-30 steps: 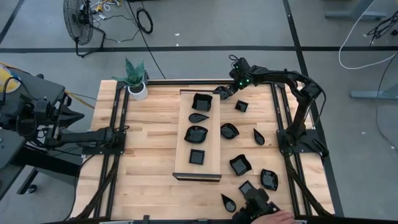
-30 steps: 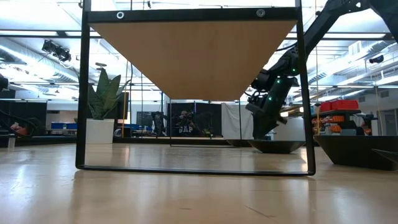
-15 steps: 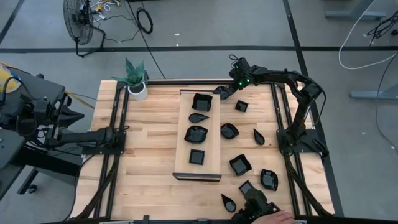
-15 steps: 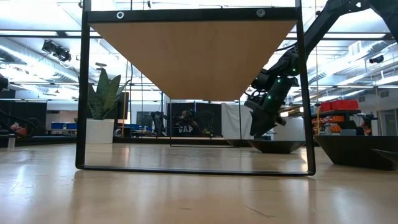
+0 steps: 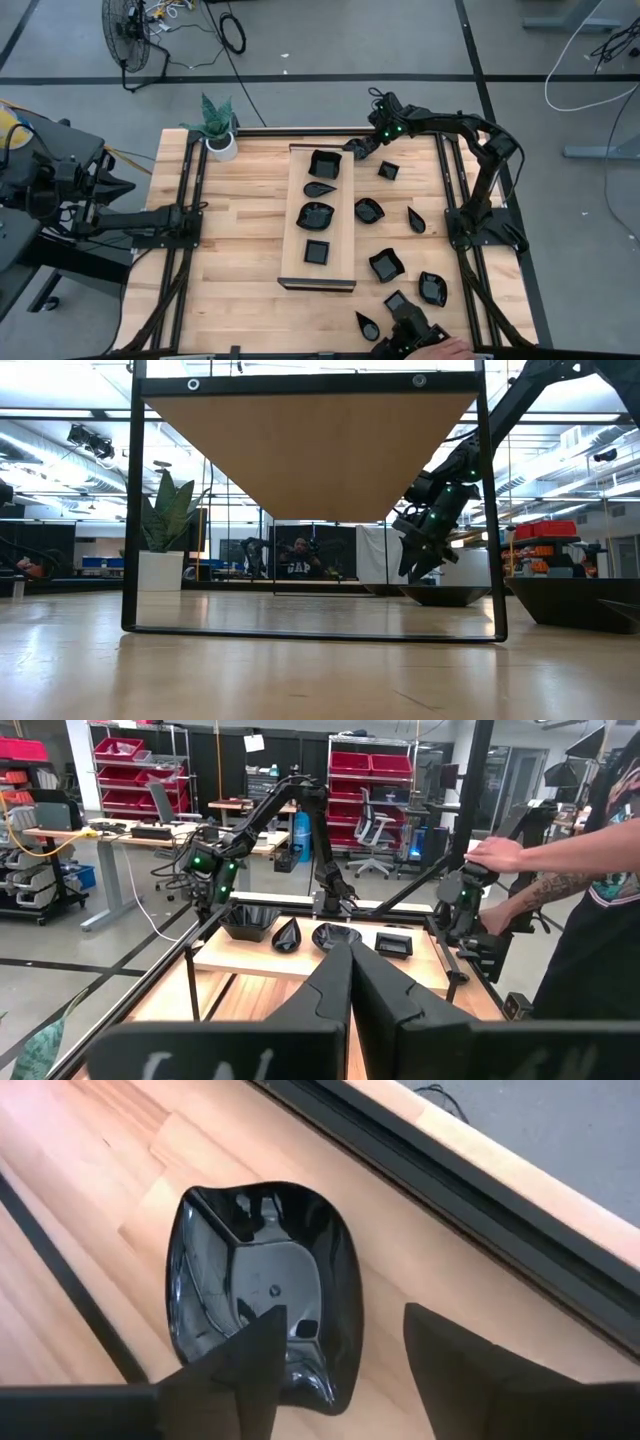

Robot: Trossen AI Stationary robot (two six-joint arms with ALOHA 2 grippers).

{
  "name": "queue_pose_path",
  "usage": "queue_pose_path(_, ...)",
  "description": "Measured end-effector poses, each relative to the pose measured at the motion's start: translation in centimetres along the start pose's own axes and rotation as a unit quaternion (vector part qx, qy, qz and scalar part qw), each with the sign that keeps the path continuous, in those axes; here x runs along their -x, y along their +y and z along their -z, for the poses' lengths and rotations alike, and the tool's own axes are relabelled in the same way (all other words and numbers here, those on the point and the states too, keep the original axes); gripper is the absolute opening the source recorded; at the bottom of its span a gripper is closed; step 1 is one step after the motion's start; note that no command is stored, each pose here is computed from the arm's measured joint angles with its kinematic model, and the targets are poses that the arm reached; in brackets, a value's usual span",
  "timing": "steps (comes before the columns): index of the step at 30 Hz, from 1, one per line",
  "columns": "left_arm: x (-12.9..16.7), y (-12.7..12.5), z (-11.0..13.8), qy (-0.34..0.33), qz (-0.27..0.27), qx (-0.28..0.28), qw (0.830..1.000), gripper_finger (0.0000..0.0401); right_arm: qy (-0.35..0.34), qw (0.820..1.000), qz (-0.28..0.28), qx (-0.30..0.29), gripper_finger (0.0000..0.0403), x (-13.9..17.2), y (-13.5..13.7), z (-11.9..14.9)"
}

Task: Pick & Place Mini shaped plates
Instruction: Stack the leaf shaped plate on top of the leaf shaped plate on the shelf

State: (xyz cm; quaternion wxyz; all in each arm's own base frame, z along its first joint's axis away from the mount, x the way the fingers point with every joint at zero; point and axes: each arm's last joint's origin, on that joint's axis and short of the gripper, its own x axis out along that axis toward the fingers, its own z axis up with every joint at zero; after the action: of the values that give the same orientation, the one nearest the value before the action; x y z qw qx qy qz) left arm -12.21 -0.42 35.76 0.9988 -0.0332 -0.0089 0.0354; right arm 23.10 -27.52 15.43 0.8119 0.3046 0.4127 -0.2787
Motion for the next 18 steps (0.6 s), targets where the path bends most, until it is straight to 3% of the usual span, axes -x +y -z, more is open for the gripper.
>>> queue_pose_path(8, 0.0, 0.0, 0.0, 0.000, 0.000, 0.000, 1.000, 0.0014, -0.019, 1.000, 0.010, 0.000, 0.0213, -0.1, -0.4, -0.4)
queue_pose_path(18, 0.0, 0.0, 0.0, 0.000, 0.000, 0.000, 1.000, 0.0014, 0.005, 1.000, 0.015, -0.007, 0.0208, -1.5, -0.8, 0.2)
